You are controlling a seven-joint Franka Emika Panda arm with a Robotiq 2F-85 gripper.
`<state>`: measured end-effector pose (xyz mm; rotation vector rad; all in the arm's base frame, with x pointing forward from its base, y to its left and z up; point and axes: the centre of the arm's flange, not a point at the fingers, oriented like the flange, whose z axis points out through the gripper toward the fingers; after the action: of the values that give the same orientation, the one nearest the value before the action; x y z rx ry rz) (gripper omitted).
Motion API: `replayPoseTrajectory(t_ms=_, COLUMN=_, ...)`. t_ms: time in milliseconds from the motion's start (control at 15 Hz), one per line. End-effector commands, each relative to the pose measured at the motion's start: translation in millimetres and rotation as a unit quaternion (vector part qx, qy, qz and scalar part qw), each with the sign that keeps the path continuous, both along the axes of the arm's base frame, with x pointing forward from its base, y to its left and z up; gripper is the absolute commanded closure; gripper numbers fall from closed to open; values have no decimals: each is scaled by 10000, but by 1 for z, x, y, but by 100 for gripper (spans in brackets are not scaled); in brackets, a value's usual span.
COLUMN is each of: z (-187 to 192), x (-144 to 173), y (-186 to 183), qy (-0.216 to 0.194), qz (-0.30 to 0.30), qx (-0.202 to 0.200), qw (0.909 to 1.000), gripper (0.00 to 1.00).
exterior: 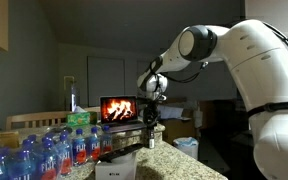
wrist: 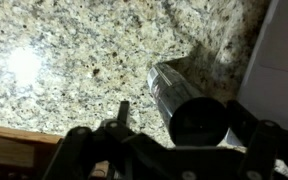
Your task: Take the bottle and the black object and put them on the counter, then stack the clear tape, the black object and the bottle on the box
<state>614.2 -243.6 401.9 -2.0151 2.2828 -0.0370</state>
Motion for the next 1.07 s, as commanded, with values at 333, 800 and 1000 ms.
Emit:
replayPoseTrajectory(t_ms=333, z=8, x=-3, y=-6, qy=-222, qz=33, qx=-46, qw=9997, gripper=67)
replayPoseTrajectory(t_ms=800, z=39, x=-20, y=34, qy=-289, qz=237, qx=-117, qw=9992, gripper=69)
replayPoseTrajectory(t_ms=1000, z=92, x=-32, y=74, qy=-290, qz=537, qx=-149, qw=9980, gripper=69)
